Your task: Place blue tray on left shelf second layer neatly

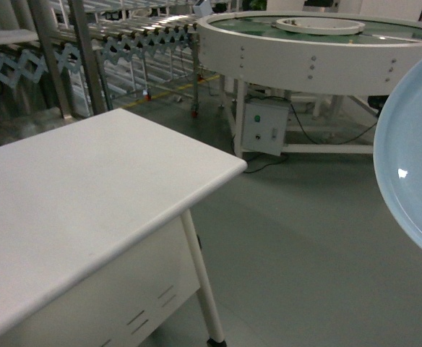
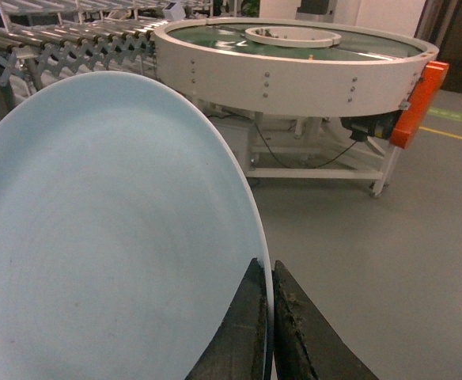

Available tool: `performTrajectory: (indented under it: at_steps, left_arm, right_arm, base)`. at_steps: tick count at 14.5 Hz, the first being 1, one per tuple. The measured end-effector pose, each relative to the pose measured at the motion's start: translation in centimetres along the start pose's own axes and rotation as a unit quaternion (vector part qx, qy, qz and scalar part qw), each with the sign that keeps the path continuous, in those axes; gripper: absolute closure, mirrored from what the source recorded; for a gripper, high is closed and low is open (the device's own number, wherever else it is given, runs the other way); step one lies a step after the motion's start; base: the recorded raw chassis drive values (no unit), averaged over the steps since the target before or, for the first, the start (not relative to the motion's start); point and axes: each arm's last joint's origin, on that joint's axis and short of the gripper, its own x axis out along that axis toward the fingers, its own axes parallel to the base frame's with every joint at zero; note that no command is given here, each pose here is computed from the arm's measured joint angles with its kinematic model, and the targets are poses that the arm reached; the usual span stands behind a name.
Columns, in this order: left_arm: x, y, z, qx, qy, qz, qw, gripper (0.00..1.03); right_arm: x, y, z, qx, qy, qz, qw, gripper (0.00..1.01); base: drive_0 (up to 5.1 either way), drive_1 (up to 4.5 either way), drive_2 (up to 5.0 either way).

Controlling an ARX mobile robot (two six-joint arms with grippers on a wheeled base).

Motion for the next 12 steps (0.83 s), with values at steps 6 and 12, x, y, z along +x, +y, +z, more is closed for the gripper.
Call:
performTrajectory:
  at_steps: [6,12]
  left_arm:
    - [0.00,0.01,-0.03,0.000,0.002,0.001,1.0000,0.05]
    - [0.00,0.01,-0.02,0.000,0.001,0.002,1.0000,0.05]
  right_arm:
    - [0.01,0.02,-0.01,0.000,0.001,0.002,1.0000,0.99]
    - [0.00,0.01,-0.02,0.000,0.001,0.000,1.0000,0.99]
  base:
    - [2.9,-2.68,-4.7]
    - [2.4,-1.87,-5.2]
